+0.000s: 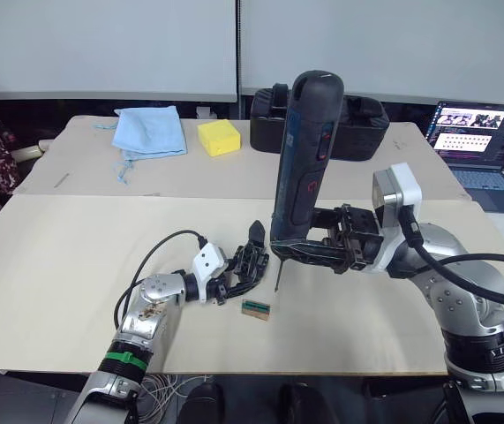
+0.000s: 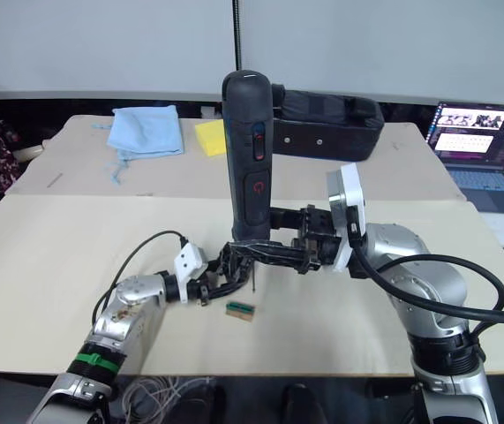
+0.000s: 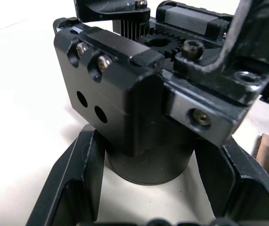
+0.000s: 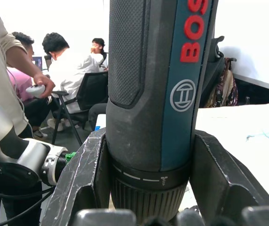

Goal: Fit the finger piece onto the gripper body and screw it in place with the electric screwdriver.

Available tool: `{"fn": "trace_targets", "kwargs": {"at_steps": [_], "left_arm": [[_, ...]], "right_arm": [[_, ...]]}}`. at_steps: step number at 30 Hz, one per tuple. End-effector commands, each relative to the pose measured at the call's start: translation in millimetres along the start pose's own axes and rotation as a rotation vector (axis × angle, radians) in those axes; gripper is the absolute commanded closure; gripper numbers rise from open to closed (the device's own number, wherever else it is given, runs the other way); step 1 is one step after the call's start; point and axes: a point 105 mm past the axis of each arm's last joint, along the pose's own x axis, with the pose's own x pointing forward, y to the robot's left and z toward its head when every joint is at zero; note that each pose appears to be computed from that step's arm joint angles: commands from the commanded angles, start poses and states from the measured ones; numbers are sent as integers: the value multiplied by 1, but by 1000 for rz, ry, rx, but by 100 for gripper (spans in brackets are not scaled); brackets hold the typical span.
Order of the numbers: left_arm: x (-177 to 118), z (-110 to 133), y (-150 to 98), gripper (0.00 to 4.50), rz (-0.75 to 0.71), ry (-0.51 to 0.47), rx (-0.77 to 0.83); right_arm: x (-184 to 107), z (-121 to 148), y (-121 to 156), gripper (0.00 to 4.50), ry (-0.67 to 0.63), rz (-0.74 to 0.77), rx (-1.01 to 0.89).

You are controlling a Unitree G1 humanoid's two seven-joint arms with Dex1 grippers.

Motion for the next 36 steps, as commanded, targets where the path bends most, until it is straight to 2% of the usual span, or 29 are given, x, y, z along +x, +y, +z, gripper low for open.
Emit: {"fn": "trace_targets", "kwargs": {"at_steps": [1, 10, 19, 21, 22, 24, 36], "left_arm": [[2, -5, 1, 222, -29, 28, 10], [5, -2, 10, 222, -64, 36, 23], [4, -6, 6, 222, -62, 47, -10], [2, -5, 8, 121, -36, 39, -1], [2, -4, 8, 96, -31, 35, 1], [1, -3, 6, 2, -29, 32, 9], [1, -1, -11, 2, 32, 30, -30]], "right_arm": [[4, 27, 4, 257, -55, 37, -71], [32, 54, -1, 257, -104, 95, -44], [37, 54, -4, 257, -96, 116, -31], [35, 52, -3, 257, -92, 121, -30], [34, 52, -2, 257, -92, 124, -31], [34, 51, -2, 257, -93, 128, -29], [28, 45, 1, 257, -80, 113, -30]]}}
